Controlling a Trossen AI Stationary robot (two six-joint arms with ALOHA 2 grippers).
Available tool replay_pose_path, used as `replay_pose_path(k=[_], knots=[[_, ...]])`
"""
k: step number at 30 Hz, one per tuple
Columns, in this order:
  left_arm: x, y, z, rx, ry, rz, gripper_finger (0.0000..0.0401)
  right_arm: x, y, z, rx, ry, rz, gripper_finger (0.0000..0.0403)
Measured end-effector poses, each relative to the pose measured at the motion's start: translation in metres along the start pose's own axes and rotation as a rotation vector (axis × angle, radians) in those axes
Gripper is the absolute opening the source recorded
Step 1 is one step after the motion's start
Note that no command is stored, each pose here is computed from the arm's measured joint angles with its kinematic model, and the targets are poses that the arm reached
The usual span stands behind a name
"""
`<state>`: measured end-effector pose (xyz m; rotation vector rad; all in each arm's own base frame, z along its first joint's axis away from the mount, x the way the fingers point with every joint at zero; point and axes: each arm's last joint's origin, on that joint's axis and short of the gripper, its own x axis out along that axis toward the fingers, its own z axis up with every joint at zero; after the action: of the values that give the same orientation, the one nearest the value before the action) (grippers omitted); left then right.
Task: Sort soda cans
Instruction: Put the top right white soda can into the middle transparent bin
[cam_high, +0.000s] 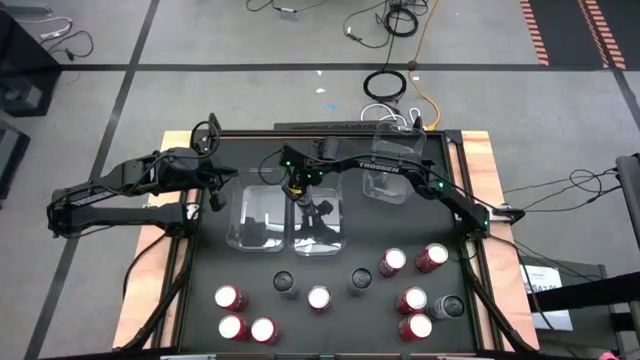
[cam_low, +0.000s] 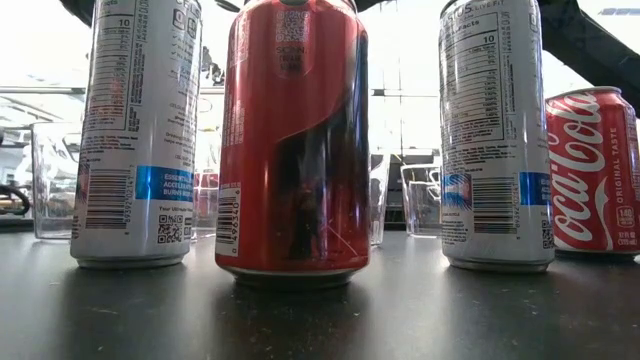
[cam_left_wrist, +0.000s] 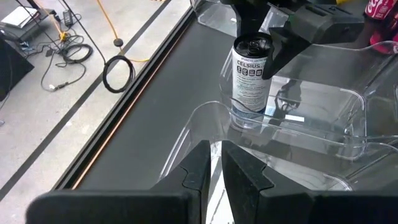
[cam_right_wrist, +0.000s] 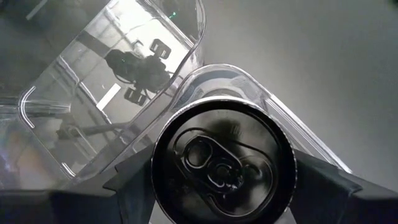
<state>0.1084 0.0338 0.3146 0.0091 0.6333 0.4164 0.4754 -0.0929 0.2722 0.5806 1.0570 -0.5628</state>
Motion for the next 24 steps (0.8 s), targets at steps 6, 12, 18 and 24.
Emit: replay_pose_path(k=[6,12,18,24], knots=[[0.0,0.0,0.0,0.0,0.0,0.0,0.0052,0.0,0.0,0.0,-0.022,-0.001,0.0,0.0291],[0.0,0.0,0.0,0.0,0.0,0.0,0.0052,-0.002,0.0,0.001,-0.026,-0.006,0.003,0.0335],[0.0,0.0,0.0,0.0,0.0,0.0,0.0052,-0.006,-0.001,0.001,-0.024,-0.014,0.006,0.0373],[0.0,0.0,0.0,0.0,0.0,0.0,0.0052,-0.043,-0.008,0.006,-0.017,-0.081,0.035,0.0384]])
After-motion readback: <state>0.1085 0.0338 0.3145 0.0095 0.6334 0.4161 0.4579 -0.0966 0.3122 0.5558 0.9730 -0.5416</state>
